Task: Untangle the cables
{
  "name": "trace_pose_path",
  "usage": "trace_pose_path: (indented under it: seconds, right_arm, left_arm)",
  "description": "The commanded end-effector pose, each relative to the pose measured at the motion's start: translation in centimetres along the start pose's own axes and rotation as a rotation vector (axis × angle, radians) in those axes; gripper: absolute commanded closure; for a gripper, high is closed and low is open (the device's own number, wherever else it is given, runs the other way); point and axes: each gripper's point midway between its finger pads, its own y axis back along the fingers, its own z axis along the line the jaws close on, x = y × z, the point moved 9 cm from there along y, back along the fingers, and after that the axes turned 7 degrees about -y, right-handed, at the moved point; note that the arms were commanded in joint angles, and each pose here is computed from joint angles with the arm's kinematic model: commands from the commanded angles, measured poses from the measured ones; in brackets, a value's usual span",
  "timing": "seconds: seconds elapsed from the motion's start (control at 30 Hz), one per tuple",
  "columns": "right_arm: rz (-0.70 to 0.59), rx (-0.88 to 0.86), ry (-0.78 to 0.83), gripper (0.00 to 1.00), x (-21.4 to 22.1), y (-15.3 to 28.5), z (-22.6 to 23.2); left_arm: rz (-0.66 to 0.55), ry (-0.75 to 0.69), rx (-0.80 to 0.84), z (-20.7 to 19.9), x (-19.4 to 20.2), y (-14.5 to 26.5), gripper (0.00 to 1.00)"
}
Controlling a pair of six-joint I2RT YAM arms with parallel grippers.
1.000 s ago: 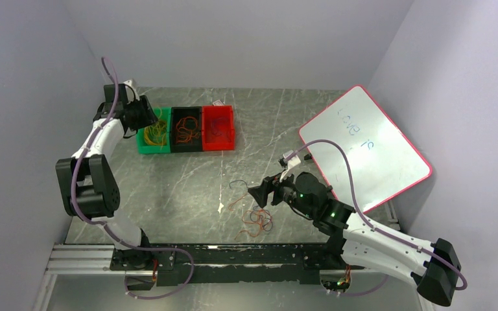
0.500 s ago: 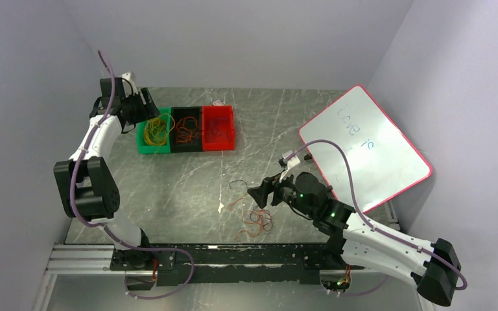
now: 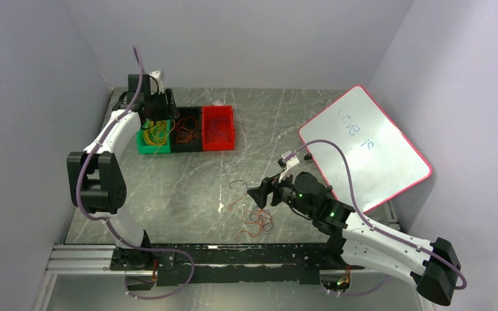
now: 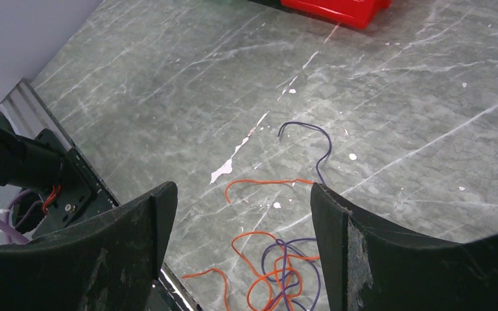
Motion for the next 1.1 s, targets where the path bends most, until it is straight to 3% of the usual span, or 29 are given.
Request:
trace_pose_path:
  seconds: [0.0, 0.27, 0.53, 0.87, 1.07]
  right_arm:
    - [-0.007, -0.006, -0.003, 0.21, 0.0, 0.0, 0.0]
    - [-0.004, -0.004, 0.001, 0.21, -0.1, 0.0, 0.0]
    - [-0.001, -0.009, 0.006, 0.21, -0.2, 0.0, 0.2]
    - [-0.004, -0.005, 0.008, 0.21, -0.2, 0.0, 0.1]
    - [-0.003, -0.003, 0.008, 0.21, -0.1, 0.1, 0.0]
  left_arm:
    - [0.040, -0.064, -0.089, -0.6, 0.1, -1.4, 0.38]
    - [0.080, -0.121, -0.227, -1.0, 0.4, -2.6, 0.42]
    - [0.107, -0.134, -0.254, -0.9, 0.8, -3.6, 0.43]
    - [0.122, -0.145, -0.281, -0.5, 0.9, -4.1, 0.61]
    - [0.121, -0.150, -0.302, 0.0, 0.7, -3.9, 0.79]
